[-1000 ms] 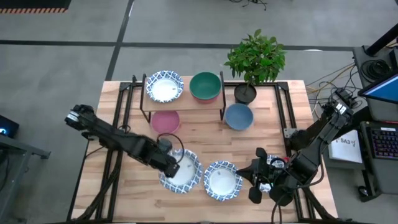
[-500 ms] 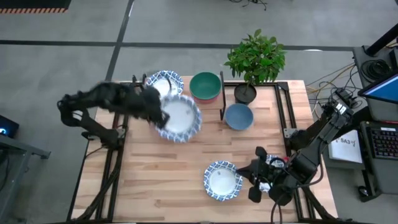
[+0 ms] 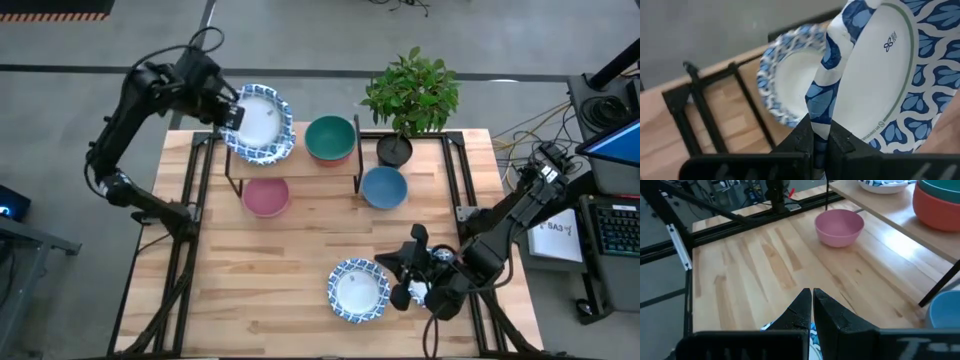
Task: Place and stack bowls onto a shelf
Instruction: Stack the white pattern paper bowl on top of the white pattern paper bowl on the shelf, then stack the blue plastic bowl on top of the green plastic bowl on the shelf
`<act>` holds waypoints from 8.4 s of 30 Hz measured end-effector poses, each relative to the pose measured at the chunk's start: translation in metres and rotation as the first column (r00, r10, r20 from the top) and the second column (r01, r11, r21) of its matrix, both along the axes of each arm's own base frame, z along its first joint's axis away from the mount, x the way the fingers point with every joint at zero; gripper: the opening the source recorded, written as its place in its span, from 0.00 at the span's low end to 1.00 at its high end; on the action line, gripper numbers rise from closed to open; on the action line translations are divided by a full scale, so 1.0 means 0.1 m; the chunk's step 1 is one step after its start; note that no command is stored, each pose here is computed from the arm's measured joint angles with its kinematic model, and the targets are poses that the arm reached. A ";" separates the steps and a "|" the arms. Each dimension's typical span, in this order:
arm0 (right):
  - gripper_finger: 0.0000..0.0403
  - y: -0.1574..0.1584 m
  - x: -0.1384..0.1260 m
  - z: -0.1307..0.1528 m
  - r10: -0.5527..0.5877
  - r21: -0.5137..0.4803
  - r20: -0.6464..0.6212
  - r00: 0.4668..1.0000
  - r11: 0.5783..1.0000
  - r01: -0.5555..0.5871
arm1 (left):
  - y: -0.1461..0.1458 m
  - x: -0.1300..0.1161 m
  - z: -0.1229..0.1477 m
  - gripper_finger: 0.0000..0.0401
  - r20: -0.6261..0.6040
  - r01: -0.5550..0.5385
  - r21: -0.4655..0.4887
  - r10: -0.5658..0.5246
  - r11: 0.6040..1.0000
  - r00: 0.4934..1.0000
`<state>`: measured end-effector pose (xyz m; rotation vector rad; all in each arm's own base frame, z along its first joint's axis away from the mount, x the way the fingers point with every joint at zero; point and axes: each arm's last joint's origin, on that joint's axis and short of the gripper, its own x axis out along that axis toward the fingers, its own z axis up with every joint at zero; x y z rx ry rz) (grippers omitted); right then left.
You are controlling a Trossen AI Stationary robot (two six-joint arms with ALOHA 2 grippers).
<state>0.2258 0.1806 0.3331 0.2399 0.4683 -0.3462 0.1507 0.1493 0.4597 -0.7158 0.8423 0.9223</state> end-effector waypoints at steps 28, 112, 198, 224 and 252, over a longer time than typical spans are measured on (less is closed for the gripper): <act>0.02 -0.20 0.14 0.01 -0.082 0.031 0.000 0.997 0.996 0.082 | 0.82 -0.16 -0.93 0.09 0.030 0.021 -0.223 -0.014 0.974 0.999; 0.02 -1.39 0.43 -0.04 -0.175 0.231 -0.310 0.934 0.940 0.253 | -1.07 0.17 -0.71 0.00 0.591 0.209 0.269 -0.332 0.940 0.735; 0.02 -1.21 0.64 1.24 0.330 0.016 -0.206 0.921 0.942 -0.334 | -1.28 0.43 -1.01 0.00 0.553 0.065 0.399 -0.297 0.915 0.779; 0.02 -2.52 1.47 0.69 0.060 -0.262 -0.724 0.687 0.897 -0.355 | -1.28 0.44 -1.01 0.00 0.527 0.084 0.431 -0.326 0.899 0.785; 0.25 -2.50 1.35 1.14 -0.043 -0.232 -0.364 0.930 0.972 -0.046 | -1.27 0.71 -1.08 0.00 0.546 0.051 0.433 -0.307 0.900 0.780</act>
